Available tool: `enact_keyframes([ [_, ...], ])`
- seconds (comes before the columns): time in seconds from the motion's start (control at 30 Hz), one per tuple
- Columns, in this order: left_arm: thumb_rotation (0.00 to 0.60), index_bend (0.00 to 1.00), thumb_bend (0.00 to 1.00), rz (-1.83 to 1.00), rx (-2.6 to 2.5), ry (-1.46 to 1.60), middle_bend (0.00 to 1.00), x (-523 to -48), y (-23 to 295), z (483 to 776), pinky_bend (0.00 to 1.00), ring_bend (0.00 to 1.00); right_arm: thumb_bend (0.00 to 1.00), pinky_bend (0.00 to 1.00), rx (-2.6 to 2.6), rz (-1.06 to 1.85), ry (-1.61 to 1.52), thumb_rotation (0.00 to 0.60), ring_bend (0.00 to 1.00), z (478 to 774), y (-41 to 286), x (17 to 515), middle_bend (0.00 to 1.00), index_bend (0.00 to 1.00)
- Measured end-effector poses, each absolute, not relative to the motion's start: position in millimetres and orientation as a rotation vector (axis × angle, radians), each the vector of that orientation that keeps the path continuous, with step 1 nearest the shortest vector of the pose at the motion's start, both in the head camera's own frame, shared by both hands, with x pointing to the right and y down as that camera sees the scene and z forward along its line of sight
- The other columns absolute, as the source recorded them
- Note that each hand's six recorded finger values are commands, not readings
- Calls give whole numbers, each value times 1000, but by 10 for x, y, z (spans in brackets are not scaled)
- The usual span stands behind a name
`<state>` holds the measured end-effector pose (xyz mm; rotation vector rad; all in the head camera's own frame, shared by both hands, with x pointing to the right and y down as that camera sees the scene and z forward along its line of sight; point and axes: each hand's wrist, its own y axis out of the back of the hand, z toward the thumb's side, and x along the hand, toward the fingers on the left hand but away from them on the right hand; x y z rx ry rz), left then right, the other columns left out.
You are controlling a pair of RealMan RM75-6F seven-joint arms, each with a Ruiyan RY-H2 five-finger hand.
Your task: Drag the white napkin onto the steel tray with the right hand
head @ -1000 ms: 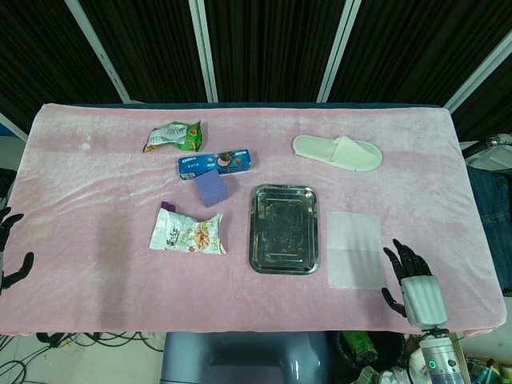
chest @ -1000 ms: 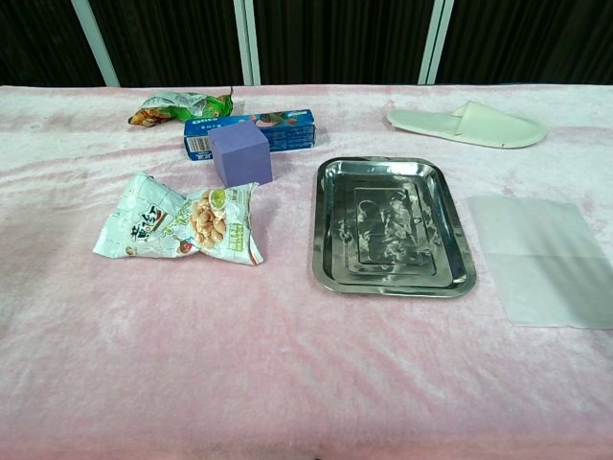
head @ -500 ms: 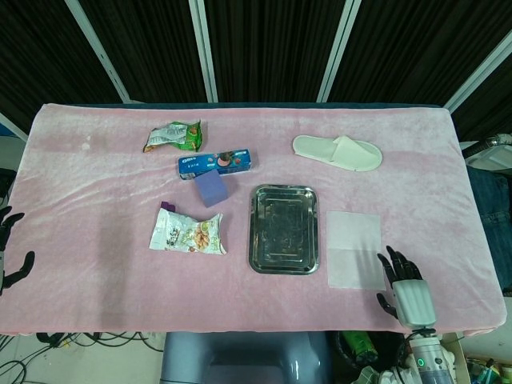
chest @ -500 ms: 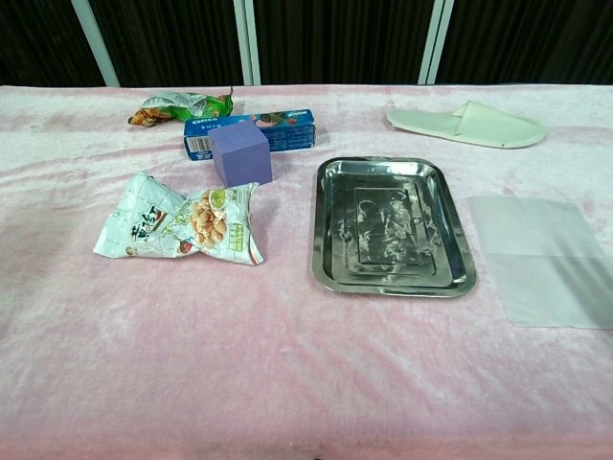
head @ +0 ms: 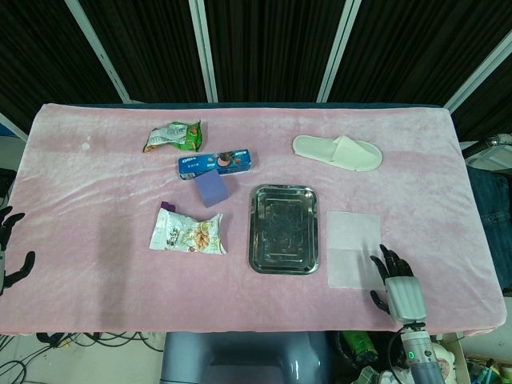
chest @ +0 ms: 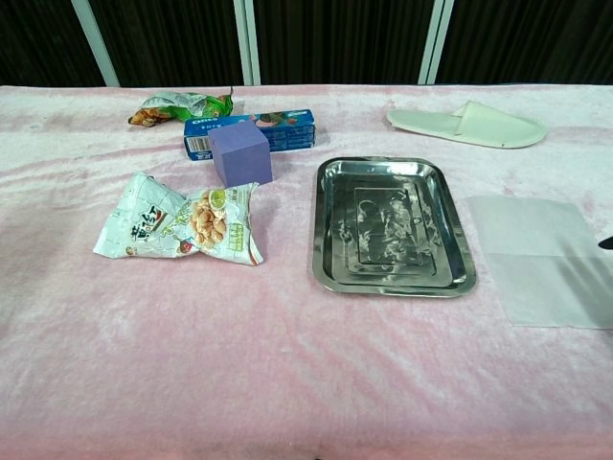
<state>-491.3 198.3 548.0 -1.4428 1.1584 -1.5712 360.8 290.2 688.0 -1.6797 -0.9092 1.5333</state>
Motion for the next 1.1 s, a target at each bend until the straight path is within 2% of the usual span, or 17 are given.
enact_keyframes([
  [0.3, 600, 163, 372, -1570, -1441, 1156, 79, -4905, 1980, 5488, 6, 1, 173, 186, -1672, 1545, -885, 600, 86, 6970, 2905, 3642, 27, 246],
  [0.63, 600, 163, 372, -1573, -1435, 1163, 80, -4913, 1977, 5487, 6, 2, 293, 186, -1687, 1522, -910, 600, 86, 7003, 2895, 3618, 29, 445],
  [1.1, 600, 167, 372, -1575, -1436, 1181, 80, -4917, 1977, 5483, 6, 1, 315, 186, -1717, 1508, -928, 600, 87, 7018, 2878, 3569, 30, 571],
])
